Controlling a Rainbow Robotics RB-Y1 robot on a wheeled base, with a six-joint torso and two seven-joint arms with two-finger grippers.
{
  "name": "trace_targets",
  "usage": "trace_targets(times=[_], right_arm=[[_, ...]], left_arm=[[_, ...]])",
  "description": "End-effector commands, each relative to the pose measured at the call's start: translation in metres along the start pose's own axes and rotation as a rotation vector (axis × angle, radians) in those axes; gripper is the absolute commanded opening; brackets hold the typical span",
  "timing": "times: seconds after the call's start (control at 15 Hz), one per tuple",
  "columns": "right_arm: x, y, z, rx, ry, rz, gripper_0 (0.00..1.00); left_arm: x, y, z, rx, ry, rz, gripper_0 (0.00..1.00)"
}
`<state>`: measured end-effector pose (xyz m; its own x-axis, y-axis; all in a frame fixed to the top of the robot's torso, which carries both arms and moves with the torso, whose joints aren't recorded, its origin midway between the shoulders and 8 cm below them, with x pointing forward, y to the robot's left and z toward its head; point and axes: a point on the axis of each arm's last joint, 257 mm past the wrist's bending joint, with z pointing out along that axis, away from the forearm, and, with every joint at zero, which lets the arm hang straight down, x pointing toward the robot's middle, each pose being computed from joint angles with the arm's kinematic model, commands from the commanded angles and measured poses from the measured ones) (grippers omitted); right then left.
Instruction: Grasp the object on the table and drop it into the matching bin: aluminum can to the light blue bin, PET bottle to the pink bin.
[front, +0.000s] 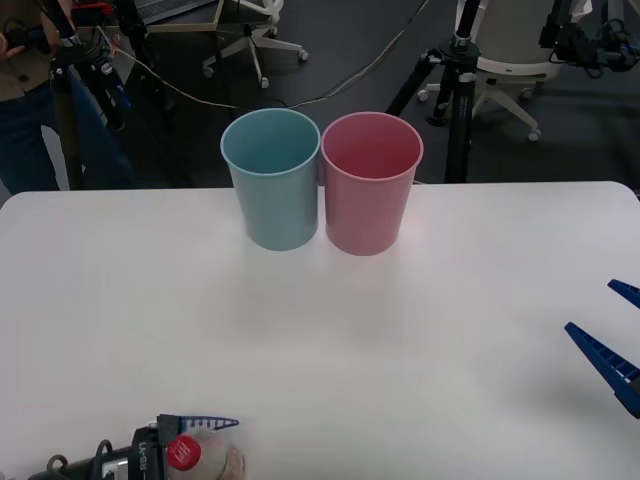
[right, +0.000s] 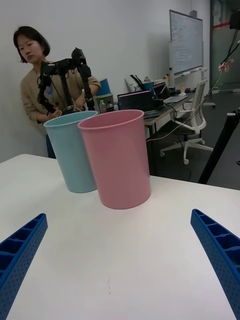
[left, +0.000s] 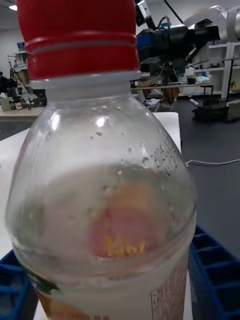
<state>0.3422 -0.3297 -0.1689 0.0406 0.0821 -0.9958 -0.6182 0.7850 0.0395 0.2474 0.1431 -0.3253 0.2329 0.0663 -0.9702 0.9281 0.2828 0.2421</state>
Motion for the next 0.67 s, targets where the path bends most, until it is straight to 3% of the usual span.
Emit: trace_targets(times=[0.07, 0.67], right_arm=[[0.000, 0.000, 0.000, 0.000, 0.000, 0.000, 1.00], [0.000, 0.000, 0.000, 0.000, 0.000, 0.000, 1.00]], left_arm=[[-0.003, 0.002, 0.000, -0.002, -0.008, -0.010, 0.00], [-0.017, 0.009, -0.013, -0.004, -0.025, -0.050, 0.00]])
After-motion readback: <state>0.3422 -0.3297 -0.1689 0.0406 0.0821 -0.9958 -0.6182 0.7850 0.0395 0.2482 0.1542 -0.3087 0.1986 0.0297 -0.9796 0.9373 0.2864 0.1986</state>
